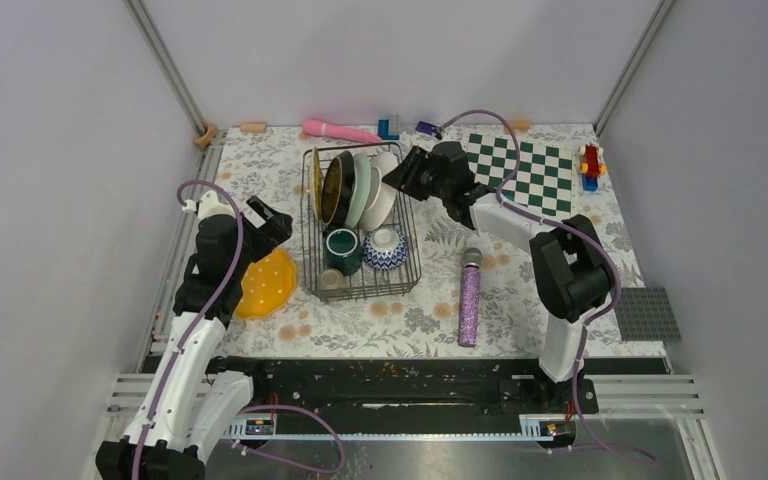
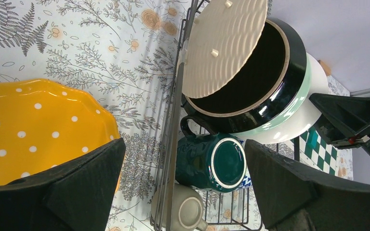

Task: Unload the mixed dishes from the dish rack
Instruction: Pick up the plate from the dish rack.

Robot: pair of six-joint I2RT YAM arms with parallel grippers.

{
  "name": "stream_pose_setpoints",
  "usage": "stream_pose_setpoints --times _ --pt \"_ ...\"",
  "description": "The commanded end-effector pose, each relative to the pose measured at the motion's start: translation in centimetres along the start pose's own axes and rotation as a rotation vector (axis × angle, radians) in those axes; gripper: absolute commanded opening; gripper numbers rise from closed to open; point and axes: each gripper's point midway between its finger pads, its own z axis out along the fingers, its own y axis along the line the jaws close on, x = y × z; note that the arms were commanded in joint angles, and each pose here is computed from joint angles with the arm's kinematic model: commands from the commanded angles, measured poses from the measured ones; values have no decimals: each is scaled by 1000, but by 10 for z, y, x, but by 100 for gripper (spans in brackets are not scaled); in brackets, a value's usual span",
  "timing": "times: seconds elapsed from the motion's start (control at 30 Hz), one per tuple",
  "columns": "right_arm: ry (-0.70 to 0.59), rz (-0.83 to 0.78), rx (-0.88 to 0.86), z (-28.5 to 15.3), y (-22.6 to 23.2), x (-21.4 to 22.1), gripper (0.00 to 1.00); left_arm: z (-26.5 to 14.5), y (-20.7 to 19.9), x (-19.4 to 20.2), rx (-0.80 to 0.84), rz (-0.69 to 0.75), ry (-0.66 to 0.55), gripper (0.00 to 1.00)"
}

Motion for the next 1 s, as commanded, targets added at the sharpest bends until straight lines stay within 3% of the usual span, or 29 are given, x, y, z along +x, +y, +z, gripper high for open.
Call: stream_pose_setpoints --times 0.0,0.23,0.7,0.97 --pt "-35 5 -68 7 22 -12 47 1 -9 -13 39 -1 -49 99" --pt "-18 28 -94 14 26 -6 41 2 -10 -11 46 -4 -42 99" --pt "-65 52 -164 2 49 -13 8 0 -10 -11 43 -9 -38 99" --pt "-126 49 -246 -13 75 -31 0 -4 -9 -13 32 -21 -50 99"
